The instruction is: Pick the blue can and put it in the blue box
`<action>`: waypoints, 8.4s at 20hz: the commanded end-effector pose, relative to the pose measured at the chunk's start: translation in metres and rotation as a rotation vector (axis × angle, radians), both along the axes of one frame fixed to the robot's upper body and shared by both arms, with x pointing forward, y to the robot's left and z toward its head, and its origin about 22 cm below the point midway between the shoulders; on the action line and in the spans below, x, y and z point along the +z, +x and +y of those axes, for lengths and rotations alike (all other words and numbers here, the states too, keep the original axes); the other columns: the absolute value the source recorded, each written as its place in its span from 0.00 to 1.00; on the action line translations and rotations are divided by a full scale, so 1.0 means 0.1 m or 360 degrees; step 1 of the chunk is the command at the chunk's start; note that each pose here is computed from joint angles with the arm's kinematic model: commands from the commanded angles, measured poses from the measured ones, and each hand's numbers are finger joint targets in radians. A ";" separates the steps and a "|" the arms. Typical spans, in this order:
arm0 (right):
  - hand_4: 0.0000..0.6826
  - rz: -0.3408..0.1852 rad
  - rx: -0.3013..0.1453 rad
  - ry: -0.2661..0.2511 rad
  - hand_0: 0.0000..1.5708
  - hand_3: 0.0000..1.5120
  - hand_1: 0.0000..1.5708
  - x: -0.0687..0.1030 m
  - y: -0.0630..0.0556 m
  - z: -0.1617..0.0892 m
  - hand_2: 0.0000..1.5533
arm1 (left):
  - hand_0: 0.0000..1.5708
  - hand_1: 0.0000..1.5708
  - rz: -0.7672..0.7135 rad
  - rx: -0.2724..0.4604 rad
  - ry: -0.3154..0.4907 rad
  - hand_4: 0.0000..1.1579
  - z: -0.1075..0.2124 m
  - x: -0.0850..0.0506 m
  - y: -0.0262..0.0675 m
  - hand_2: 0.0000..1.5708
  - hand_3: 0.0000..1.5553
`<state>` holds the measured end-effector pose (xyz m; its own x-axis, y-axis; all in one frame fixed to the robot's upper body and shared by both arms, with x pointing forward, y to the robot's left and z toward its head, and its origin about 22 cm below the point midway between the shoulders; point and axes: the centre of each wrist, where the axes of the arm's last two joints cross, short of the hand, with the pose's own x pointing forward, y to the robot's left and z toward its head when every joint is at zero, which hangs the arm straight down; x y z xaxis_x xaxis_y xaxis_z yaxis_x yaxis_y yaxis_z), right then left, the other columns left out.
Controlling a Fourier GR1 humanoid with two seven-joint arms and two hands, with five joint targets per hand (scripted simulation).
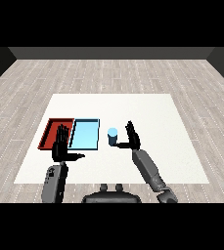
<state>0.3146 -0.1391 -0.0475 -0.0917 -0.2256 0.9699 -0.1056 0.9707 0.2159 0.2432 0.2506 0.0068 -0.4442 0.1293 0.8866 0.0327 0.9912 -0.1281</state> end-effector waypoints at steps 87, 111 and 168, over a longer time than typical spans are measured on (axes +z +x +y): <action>0.97 -0.0347 0.0118 -0.0231 0.91 0.94 0.91 0.61 0.15 0.22 0.93 | 0.00 0.00 0.0250 -0.0288 0.0122 0.00 -0.80 -0.09 0.392 0.00 0.00; 0.99 -0.0469 0.0301 -0.0253 0.89 0.93 0.89 1.03 0.29 0.21 0.93 | 0.00 0.00 0.0386 -0.0385 0.0192 0.00 -1.59 -0.31 0.650 0.00 0.00; 0.00 -0.0375 0.0520 -0.0049 0.69 0.53 0.69 0.82 -0.17 0.84 0.72 | 1.00 1.00 0.0492 -0.0159 0.0305 0.66 -1.45 -0.41 0.512 0.98 0.95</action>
<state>0.3020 -0.0513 0.0487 -0.2959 -0.2075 0.9324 -0.4369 0.8974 0.0611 0.2988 0.0908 -0.0357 -0.1719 -0.0384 0.9844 0.1262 0.9902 0.0607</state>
